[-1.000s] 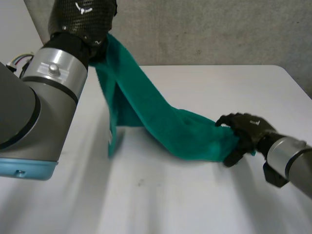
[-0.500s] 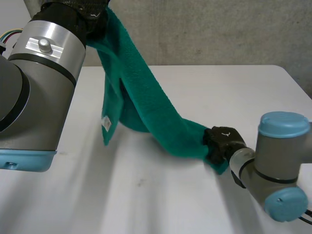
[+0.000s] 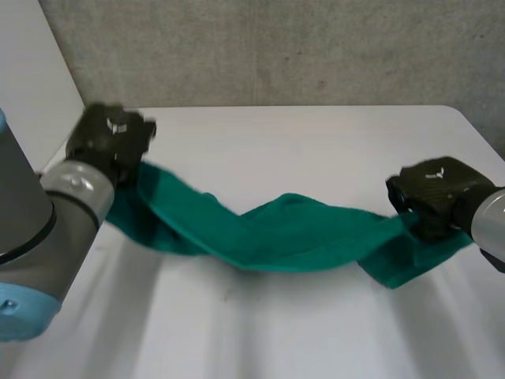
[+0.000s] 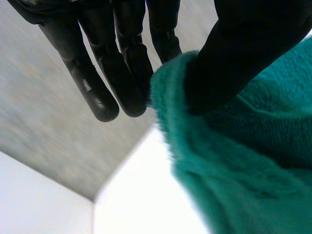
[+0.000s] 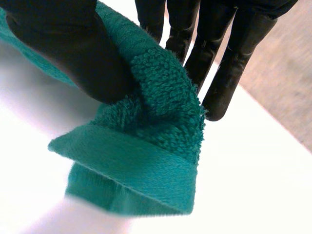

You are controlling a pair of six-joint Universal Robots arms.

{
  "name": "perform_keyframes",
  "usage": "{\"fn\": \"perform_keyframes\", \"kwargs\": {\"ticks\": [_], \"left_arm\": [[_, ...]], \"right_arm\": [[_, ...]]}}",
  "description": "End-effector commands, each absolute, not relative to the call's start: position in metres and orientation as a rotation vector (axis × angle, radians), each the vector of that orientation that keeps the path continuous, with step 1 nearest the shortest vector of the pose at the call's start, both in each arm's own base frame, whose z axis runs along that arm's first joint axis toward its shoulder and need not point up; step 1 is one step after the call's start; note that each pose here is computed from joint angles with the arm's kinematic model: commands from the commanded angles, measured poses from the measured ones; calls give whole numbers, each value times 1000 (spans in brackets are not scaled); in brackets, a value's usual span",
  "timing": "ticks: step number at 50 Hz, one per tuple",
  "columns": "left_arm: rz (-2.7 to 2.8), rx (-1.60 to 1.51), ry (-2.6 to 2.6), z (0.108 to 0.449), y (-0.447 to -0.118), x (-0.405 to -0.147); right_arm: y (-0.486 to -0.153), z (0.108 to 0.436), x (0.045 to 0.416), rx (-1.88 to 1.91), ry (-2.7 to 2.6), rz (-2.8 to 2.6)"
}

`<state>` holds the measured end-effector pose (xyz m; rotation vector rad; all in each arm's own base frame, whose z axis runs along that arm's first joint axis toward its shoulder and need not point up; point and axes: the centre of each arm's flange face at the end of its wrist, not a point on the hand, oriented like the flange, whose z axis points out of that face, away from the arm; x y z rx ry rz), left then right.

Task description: Fold the towel.

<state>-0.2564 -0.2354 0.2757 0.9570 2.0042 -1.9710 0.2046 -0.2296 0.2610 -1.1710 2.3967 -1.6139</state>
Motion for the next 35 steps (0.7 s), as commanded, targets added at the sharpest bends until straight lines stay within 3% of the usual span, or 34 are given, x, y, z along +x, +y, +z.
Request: {"fn": "perform_keyframes", "kwargs": {"ticks": [1,6,10,12,14,18,19,20,21,24,28,35], "left_arm": [[-1728,1052,2177,231,-243,-243],[-1605,1107,2252,191,-276,-245],[-1619,1137,2191,186,-300,-255],[-1697,1139,2101,200,-320,-264],[-1823,1105,1960,230,-342,-273],[-2171,895,1580,319,-371,-285],[-2244,837,1493,340,-374,-286],[-2310,775,1407,360,-375,-286],[-2418,663,1250,397,-372,-284],[-2536,517,1050,441,-361,-280],[-2548,497,1085,438,-360,-278],[-2485,566,1384,377,-365,-267]], "right_arm": [[-246,241,203,-1327,2481,-1431],[-269,222,209,-1330,2504,-1363],[-298,216,215,-1327,2501,-1398],[-309,225,222,-1318,2476,-1473],[-330,253,232,-1259,2412,-1673],[-363,342,242,-998,2158,-2192],[-370,385,241,-850,1972,-2414],[-371,403,241,-777,1876,-2498],[-372,418,240,-713,1791,-2567],[-375,440,241,-571,1595,-2652],[-366,436,241,-573,1601,-2623],[-356,394,243,-682,1751,-2447]]}}
